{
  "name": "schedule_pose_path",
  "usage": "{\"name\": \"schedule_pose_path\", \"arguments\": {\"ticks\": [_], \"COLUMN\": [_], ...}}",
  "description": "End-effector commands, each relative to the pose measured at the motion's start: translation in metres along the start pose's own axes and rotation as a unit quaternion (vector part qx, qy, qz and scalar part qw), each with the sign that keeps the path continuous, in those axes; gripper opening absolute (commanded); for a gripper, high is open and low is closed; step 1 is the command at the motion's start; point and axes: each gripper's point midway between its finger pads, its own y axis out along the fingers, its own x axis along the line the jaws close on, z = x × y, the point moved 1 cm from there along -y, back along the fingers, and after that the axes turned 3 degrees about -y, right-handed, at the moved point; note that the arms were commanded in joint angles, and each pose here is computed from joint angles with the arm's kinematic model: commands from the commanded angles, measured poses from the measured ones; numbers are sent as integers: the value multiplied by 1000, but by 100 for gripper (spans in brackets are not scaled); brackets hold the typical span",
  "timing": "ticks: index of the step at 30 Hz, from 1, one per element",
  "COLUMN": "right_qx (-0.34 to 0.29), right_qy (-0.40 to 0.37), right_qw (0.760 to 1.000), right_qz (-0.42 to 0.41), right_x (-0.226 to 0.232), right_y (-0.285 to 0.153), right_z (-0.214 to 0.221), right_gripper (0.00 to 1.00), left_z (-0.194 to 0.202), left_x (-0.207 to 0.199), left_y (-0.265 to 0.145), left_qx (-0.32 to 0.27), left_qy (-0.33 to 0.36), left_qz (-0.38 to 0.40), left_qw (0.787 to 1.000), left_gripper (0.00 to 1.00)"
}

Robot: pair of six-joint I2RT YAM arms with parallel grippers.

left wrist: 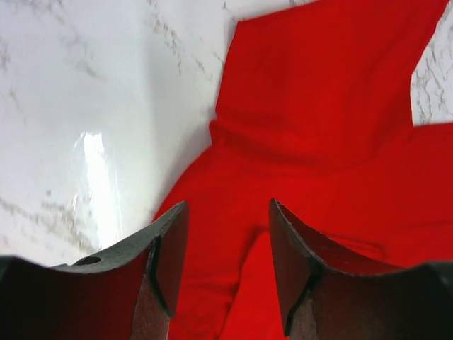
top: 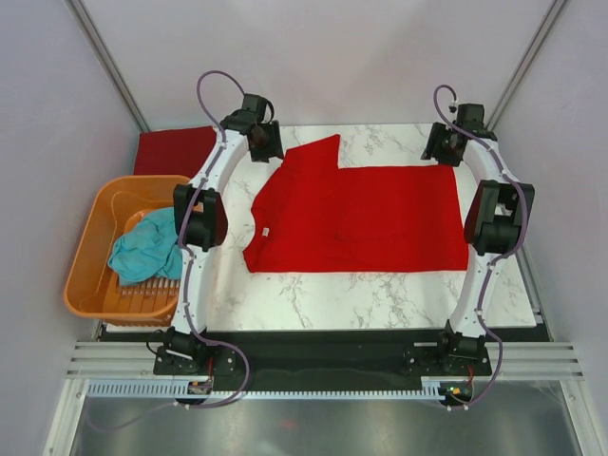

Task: Fold and stack the t-shirts
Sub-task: Fold the tshirt

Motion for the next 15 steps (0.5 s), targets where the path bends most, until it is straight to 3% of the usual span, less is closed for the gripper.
{"name": "schedule_pose_path", "arguments": {"ticks": [1,10,15], "right_qx": [-24,-27,-28], "right_qy": [-3,-1,-9], "right_qw": [1000,1000,999], "right_qz": [8,-1,15], "right_x": [-22,-67,-86], "right_y": [8,33,43], "right_z": [-21,-27,-25], "right_gripper": [63,63,63], "left_z": [-22,-8,-4], "left_x": [-6,8,-6], "left_y": [14,70,82], "left_qx": [-29,-25,-22], "left_qy": [40,58,55], "left_qz": [41,46,104], "left_qw": [998,997,993], "left_gripper": [58,61,58]}}
